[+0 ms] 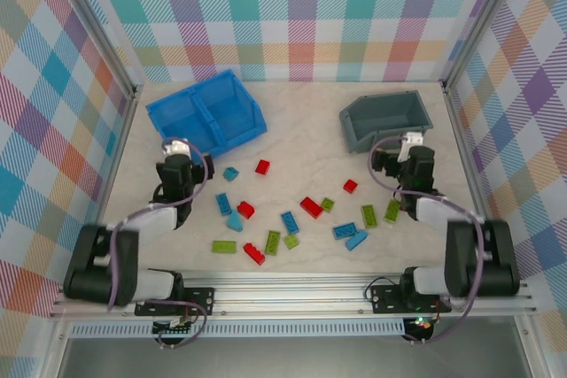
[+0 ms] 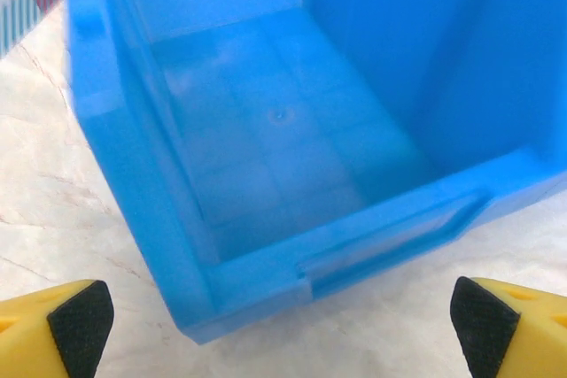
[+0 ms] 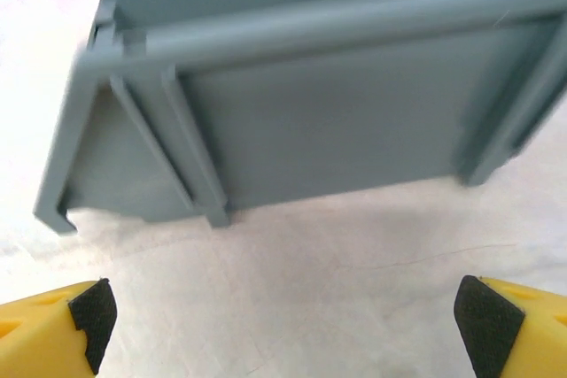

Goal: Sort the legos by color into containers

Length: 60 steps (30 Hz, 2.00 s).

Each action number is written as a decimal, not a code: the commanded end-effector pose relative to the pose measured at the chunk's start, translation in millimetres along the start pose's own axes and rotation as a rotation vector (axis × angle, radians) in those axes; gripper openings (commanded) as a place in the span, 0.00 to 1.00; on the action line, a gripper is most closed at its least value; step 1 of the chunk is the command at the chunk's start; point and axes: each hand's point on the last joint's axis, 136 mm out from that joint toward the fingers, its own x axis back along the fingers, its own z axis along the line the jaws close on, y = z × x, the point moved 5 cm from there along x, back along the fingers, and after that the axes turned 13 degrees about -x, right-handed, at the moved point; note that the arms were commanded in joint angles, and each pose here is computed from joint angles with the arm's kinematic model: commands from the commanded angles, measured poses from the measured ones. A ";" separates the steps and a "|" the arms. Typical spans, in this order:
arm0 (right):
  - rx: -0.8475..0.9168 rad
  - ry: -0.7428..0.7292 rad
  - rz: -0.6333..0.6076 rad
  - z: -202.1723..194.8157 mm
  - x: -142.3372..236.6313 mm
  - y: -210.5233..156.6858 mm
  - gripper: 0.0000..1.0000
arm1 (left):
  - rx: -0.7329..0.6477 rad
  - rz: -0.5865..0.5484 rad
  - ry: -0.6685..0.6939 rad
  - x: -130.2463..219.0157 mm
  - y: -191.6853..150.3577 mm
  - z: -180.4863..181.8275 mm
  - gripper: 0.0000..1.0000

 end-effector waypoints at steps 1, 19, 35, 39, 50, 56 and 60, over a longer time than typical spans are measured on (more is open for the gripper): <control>-0.084 0.012 -0.169 22.2 59.2 83.5 1.00 | 0.039 -0.125 0.043 55.2 73.2 6.4 1.00; -0.646 -0.001 0.466 73.4 64.2 119.9 0.92 | 0.569 0.685 0.204 15.5 82.9 88.1 0.99; -0.667 -0.142 0.624 63.1 -12.7 92.3 0.88 | 0.475 0.877 0.244 -99.2 27.3 88.5 0.65; -0.650 -0.183 0.621 57.2 -16.3 89.4 0.88 | 0.462 0.876 0.206 -108.4 20.8 83.5 0.53; -0.763 -0.371 0.642 23.6 -47.8 67.4 0.83 | 0.408 0.809 0.018 -124.1 34.7 54.4 0.00; -0.822 -0.433 0.660 4.6 -80.3 59.0 0.74 | 0.286 0.785 -0.112 -132.1 49.3 19.8 0.00; -0.792 -0.436 0.719 2.7 -100.8 51.8 0.66 | 0.193 0.776 -0.188 -130.6 55.2 1.7 0.00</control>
